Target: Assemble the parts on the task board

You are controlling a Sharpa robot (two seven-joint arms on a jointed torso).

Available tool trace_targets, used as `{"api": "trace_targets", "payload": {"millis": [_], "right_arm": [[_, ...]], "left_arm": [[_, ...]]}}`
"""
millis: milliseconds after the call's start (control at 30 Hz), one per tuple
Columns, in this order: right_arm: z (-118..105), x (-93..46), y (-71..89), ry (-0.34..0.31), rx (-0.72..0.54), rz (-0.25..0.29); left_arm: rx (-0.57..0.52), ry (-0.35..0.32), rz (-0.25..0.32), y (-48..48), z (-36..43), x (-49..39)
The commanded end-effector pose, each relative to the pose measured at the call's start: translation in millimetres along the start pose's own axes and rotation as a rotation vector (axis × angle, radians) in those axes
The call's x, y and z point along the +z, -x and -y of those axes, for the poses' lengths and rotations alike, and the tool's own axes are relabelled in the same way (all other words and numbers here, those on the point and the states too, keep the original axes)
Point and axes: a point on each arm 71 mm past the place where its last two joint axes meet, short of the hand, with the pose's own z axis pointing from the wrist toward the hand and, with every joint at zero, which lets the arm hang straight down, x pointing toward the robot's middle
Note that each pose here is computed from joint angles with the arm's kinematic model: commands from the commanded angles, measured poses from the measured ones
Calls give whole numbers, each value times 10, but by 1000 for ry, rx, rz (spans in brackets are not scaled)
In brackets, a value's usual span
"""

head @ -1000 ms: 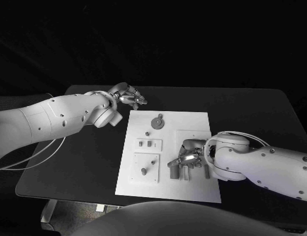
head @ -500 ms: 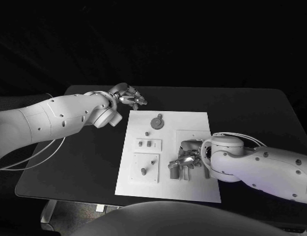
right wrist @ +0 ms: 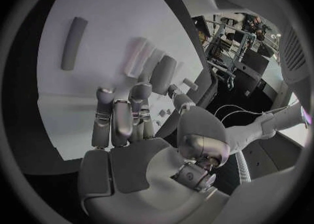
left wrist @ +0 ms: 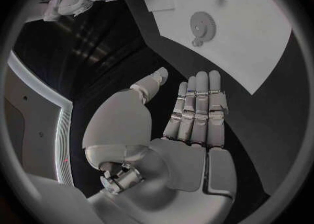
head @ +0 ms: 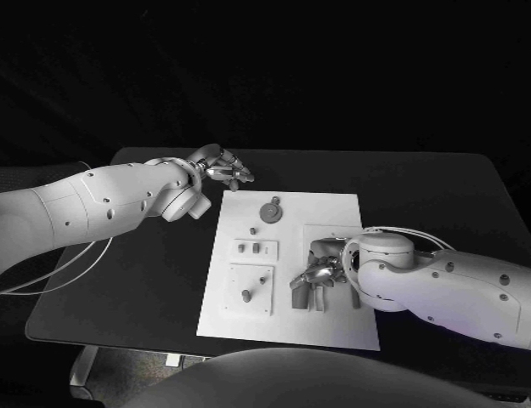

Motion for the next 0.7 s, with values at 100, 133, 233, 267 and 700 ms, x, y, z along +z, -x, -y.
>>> {"api": "trace_targets", "payload": {"millis": [100,133,233,267,700], "right_arm": [[-47,21,-98,5,-21,-33],[-48,20,-100,6,-15,-36],[-53,22,-105,9,2,-42],[-51,22,-107,9,7,-45],[35,9,-100,2,143,-30]], "left_arm": [[6,-2,-19,-25,18,5],[6,-2,-19,-25,18,5],[6,0,-19,-23,15,4],[6,0,-18,-23,15,4],[14,10,-20,-12,-1,2]]}}
